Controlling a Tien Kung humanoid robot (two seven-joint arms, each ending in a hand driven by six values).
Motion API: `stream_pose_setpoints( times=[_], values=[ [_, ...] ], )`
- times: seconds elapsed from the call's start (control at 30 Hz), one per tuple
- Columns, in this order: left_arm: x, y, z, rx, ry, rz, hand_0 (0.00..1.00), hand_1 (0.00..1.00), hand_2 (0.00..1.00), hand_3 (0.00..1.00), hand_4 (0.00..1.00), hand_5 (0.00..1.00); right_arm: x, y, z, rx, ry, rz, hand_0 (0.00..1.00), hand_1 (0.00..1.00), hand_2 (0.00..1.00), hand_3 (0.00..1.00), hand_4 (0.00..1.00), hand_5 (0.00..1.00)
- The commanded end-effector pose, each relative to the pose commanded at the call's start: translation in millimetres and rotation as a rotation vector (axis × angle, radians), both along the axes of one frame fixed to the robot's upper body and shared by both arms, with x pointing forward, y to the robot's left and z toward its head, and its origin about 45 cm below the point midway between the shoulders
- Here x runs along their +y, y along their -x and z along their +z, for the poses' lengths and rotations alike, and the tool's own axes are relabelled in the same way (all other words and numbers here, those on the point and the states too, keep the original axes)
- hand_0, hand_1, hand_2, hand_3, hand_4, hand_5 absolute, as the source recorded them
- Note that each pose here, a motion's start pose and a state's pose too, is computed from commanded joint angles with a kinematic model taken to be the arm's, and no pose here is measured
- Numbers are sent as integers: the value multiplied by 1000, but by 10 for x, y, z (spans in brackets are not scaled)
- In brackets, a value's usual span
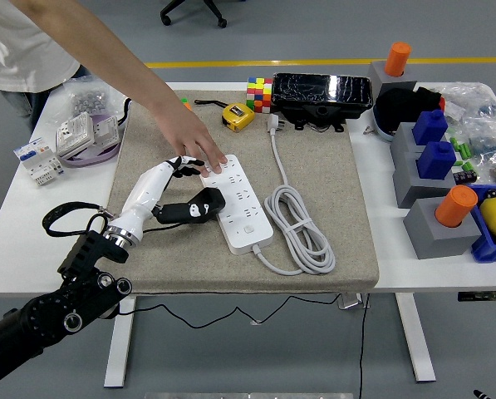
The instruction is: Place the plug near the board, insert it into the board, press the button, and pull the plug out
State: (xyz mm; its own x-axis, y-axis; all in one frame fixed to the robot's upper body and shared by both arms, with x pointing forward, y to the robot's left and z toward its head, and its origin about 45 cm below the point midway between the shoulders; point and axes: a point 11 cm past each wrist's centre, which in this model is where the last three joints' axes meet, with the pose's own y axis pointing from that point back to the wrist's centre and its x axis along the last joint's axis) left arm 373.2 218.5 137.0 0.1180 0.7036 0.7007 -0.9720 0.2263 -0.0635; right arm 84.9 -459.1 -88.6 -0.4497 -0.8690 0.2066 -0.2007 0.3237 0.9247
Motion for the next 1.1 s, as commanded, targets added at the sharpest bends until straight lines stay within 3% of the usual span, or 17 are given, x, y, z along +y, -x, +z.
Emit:
stream_pose_setpoints(
  times=[0.2,0.27,0.3,0.5,0.83,1.1],
  values=[
    [-18,172,105,-48,12,-20,651,685,678,708,932,453,1,0,0,0,0,0,524,635,648,552,892,411],
    [18,242,94,-40,0,-20,651,685,678,708,932,453,1,-5,1,-1,0,2,524,635,648,552,892,411],
    [33,278,75,-29,-7,-20,732,759,742,674,902,463,1,-6,2,-2,0,3,525,634,648,552,892,411],
    [50,433,-84,39,-42,-38,753,783,763,682,892,466,1,10,-2,1,0,3,525,634,647,552,892,411],
    [-85,443,-192,81,-56,-69,758,790,761,673,866,465,6,-65,17,-16,1,9,525,635,648,552,892,411],
    [-168,399,-228,102,-70,-78,758,786,754,675,858,477,8,-36,8,-10,0,7,525,635,647,552,892,411]
  ],
)
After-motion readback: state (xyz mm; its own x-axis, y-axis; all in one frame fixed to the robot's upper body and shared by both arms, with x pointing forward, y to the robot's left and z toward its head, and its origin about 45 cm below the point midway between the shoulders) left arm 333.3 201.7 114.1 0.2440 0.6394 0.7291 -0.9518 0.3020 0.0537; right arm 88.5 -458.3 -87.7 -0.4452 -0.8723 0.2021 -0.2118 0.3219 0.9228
